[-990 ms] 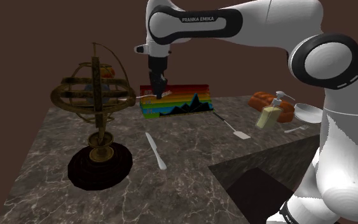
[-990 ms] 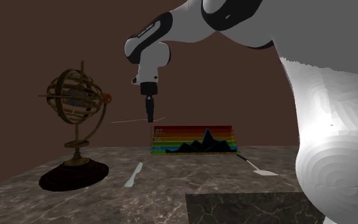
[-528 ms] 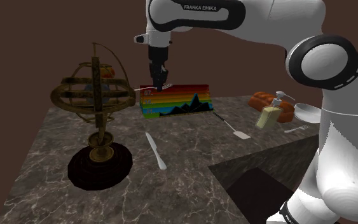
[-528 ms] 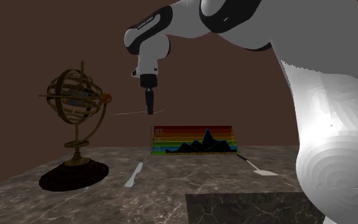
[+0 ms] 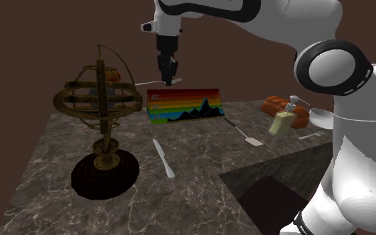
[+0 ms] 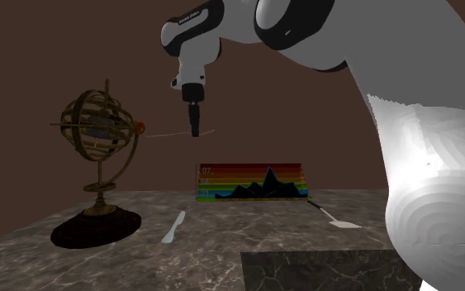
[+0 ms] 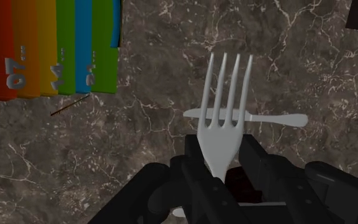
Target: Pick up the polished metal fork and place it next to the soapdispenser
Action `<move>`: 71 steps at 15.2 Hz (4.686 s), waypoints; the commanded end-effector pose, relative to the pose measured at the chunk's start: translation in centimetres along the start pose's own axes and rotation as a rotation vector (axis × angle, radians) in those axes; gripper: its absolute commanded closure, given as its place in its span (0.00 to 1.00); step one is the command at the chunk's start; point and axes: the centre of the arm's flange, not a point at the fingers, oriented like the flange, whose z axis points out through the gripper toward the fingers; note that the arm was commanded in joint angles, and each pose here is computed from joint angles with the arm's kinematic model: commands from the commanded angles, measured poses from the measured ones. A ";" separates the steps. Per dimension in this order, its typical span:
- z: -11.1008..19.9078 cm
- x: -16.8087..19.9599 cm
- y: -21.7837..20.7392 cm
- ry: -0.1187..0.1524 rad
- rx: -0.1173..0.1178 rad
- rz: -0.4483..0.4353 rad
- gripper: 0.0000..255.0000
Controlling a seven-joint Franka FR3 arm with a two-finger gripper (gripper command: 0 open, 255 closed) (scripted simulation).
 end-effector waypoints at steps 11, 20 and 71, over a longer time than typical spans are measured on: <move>-4.2 -3.6 -2.1 0.000 0.000 0.000 1.00; -3.5 -14.0 -7.9 0.000 0.000 0.000 1.00; 8.4 -51.3 -29.3 0.000 0.000 0.000 1.00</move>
